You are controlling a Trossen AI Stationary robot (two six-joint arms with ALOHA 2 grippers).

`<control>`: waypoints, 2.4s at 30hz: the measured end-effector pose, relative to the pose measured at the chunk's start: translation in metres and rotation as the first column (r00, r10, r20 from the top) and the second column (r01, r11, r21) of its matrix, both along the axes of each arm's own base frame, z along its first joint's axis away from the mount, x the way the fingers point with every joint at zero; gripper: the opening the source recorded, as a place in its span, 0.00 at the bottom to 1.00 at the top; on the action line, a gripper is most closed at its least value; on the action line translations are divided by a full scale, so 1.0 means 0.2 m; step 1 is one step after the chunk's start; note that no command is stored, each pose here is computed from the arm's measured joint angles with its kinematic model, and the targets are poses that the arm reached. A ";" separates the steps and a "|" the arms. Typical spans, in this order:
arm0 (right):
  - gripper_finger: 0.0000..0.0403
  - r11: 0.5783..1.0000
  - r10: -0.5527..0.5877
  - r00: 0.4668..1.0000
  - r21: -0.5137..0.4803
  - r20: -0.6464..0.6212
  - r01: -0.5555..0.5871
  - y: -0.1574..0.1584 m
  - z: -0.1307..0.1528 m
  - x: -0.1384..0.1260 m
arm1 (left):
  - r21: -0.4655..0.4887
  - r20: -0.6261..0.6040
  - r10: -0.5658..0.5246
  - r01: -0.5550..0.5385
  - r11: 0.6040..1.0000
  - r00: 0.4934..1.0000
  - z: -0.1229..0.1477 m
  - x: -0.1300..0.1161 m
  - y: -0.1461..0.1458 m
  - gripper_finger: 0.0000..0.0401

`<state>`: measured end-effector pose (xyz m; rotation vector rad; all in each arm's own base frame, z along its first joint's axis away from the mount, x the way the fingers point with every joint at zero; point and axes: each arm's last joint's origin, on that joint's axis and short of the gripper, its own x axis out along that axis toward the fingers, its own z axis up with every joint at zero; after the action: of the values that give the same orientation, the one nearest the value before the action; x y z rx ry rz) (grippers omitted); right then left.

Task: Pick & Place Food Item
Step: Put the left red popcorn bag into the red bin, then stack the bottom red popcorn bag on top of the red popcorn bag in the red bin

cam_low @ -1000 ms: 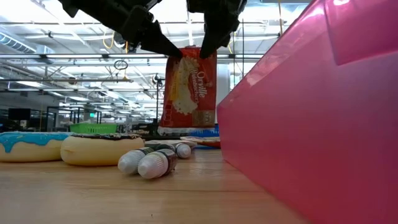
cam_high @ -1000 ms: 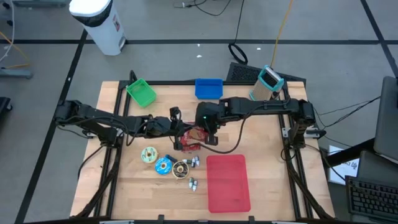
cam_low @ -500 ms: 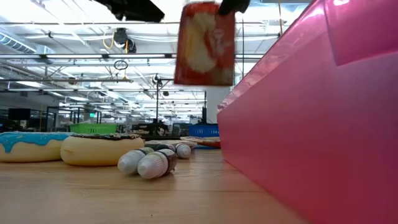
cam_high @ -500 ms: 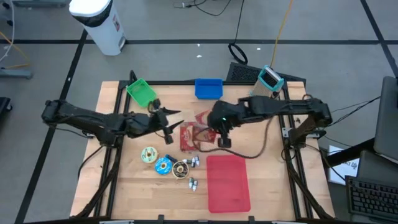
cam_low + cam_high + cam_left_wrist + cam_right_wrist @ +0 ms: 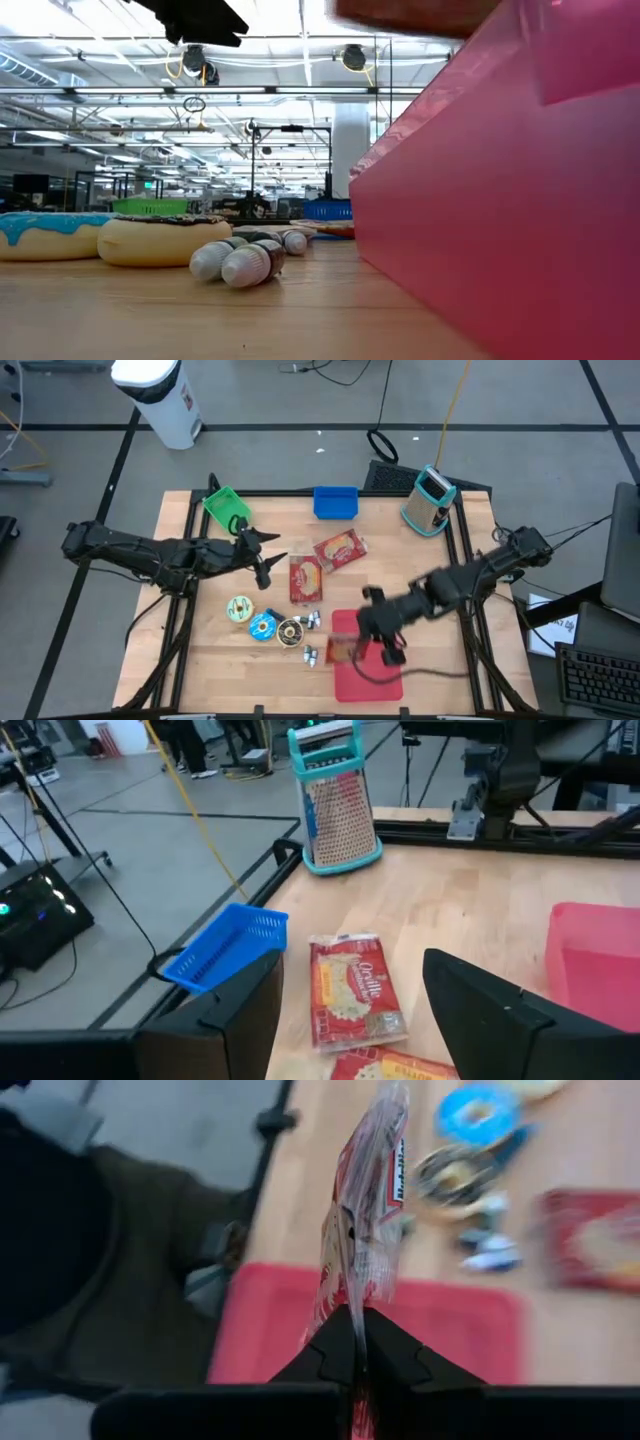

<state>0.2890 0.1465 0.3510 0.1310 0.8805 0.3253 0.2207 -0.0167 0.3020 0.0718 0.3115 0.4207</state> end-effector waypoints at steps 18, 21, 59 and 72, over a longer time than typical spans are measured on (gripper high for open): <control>0.00 0.996 0.010 0.996 0.090 -0.089 -0.002 0.27 -0.36 -0.15 | 0.006 -0.064 -0.010 0.011 1.000 0.998 -0.11 0.12 -0.02 0.61; 0.00 0.996 0.013 0.996 0.087 -0.087 -0.005 0.27 -0.34 -0.16 | 0.024 -0.076 -0.018 0.020 1.000 0.997 -0.11 0.13 -0.02 0.61; 0.15 0.990 -0.064 0.986 0.112 -0.157 0.082 0.20 -0.55 -0.21 | 0.018 -0.064 -0.016 0.017 1.000 0.998 -0.11 0.13 -0.02 0.61; 0.44 1.000 -0.025 0.995 0.014 -0.099 0.027 0.08 -0.57 -0.14 | 0.014 -0.062 -0.016 0.017 1.000 0.998 -0.11 0.13 -0.02 0.61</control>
<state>0.2605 0.1632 0.2377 0.1741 0.9739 0.3032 0.2465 -0.0208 0.2807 0.1017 0.3689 0.4048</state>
